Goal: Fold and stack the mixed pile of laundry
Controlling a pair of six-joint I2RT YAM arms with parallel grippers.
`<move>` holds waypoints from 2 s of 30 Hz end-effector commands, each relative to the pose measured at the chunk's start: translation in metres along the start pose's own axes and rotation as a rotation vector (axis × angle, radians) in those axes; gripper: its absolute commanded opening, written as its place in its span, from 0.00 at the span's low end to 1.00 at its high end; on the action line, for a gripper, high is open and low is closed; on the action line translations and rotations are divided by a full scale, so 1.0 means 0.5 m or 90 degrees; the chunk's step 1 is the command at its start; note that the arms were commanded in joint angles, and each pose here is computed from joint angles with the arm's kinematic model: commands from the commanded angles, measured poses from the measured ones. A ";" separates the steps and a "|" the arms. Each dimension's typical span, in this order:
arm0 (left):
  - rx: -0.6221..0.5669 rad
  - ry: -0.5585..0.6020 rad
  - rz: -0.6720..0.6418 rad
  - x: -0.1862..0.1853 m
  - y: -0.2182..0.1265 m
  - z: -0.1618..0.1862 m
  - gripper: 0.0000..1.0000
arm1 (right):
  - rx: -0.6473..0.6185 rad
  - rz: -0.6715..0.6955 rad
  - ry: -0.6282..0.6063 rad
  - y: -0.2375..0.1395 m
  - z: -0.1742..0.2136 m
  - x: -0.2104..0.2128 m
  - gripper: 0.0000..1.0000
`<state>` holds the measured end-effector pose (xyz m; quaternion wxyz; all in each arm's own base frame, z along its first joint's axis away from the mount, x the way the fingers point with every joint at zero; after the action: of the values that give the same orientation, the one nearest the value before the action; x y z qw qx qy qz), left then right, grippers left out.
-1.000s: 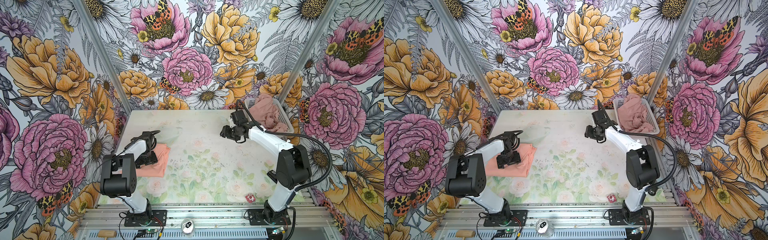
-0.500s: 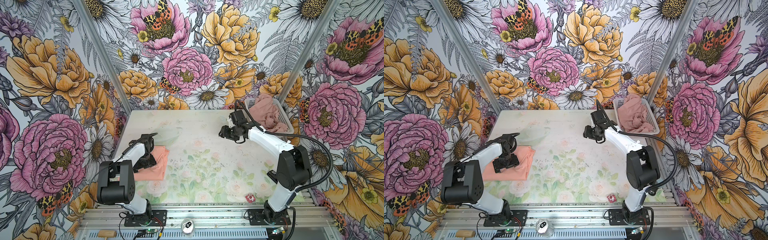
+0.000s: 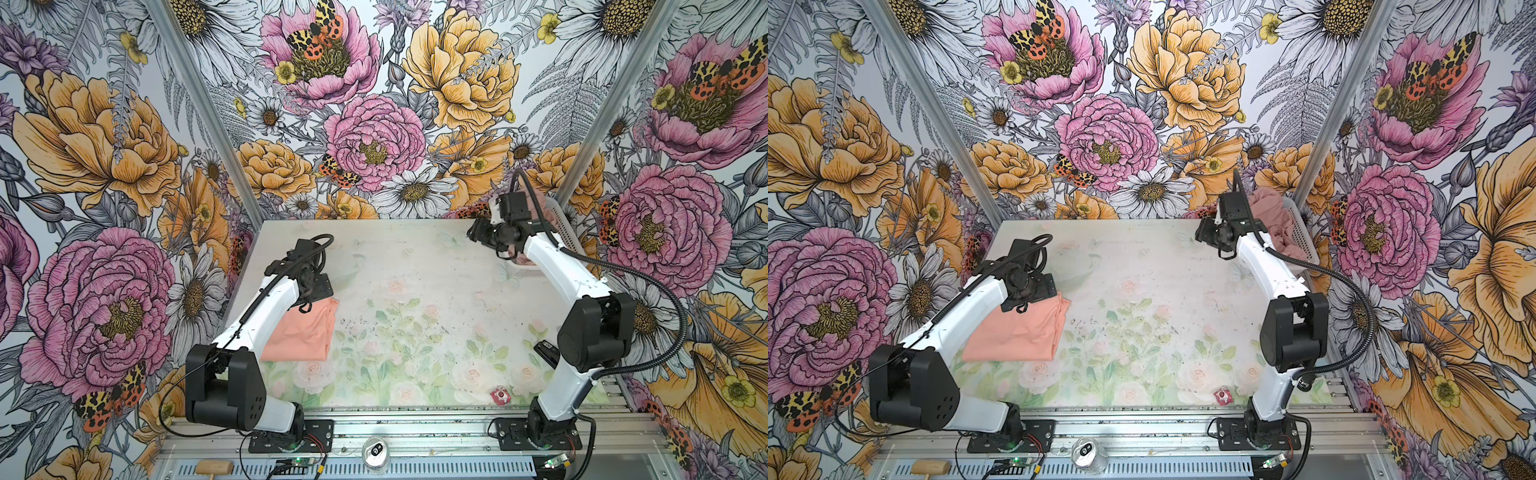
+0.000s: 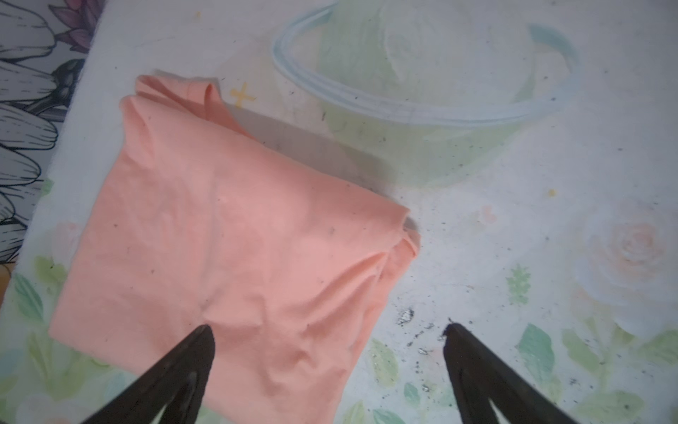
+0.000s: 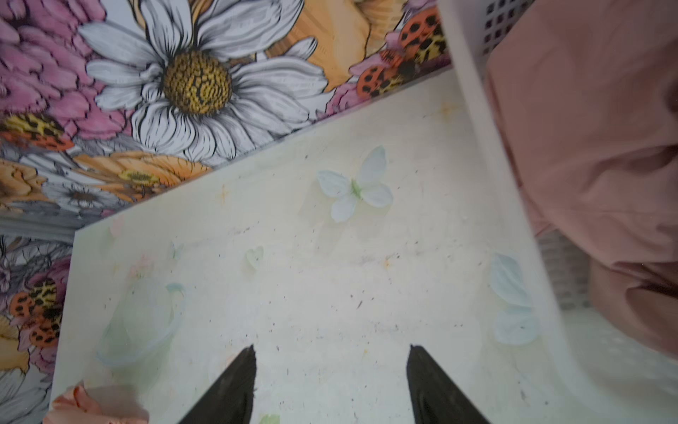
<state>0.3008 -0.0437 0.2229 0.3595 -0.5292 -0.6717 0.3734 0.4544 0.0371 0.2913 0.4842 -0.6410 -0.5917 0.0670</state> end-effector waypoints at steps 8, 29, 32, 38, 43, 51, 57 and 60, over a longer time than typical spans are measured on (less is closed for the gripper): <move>-0.031 0.039 0.152 -0.176 -0.009 -0.009 0.99 | -0.095 0.204 0.034 0.085 -0.198 -0.180 0.84; -0.006 0.088 0.184 -0.283 0.011 0.000 0.99 | 0.030 0.236 0.139 0.237 -0.179 -0.339 0.00; -0.013 0.083 0.180 -0.272 0.007 0.003 0.99 | -0.036 0.200 0.128 0.151 -0.231 -0.285 0.00; -0.042 0.061 0.196 -0.265 -0.011 -0.002 0.99 | -0.159 0.122 0.097 -0.052 -0.291 -0.167 0.00; -0.077 0.046 0.215 -0.257 -0.034 -0.007 0.99 | -0.220 0.036 0.051 -0.211 -0.279 -0.056 0.00; -0.127 0.001 0.230 -0.208 -0.074 -0.013 0.99 | -0.205 -0.114 -0.060 -0.358 -0.159 0.116 0.00; -0.149 -0.032 0.223 -0.160 -0.091 -0.010 0.99 | -0.104 -0.179 -0.129 -0.357 -0.019 0.189 0.00; -0.158 -0.049 0.220 -0.137 -0.097 -0.008 0.99 | -0.026 -0.218 -0.132 -0.326 0.054 0.198 0.00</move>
<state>0.2962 -0.1272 0.2563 0.2196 -0.6662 -0.6103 0.3680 0.3608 0.0903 0.4478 0.3983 -0.5683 -0.7191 0.0363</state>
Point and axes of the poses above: each gripper's point midway between its finger pads, its own y axis out along the fingers, its own x axis along the line the jaws close on, z = x × y, the point moved 8 cm from there along -y, back along the fingers, and after that the axes turned 11 degrees about y, right-handed, at the moved point
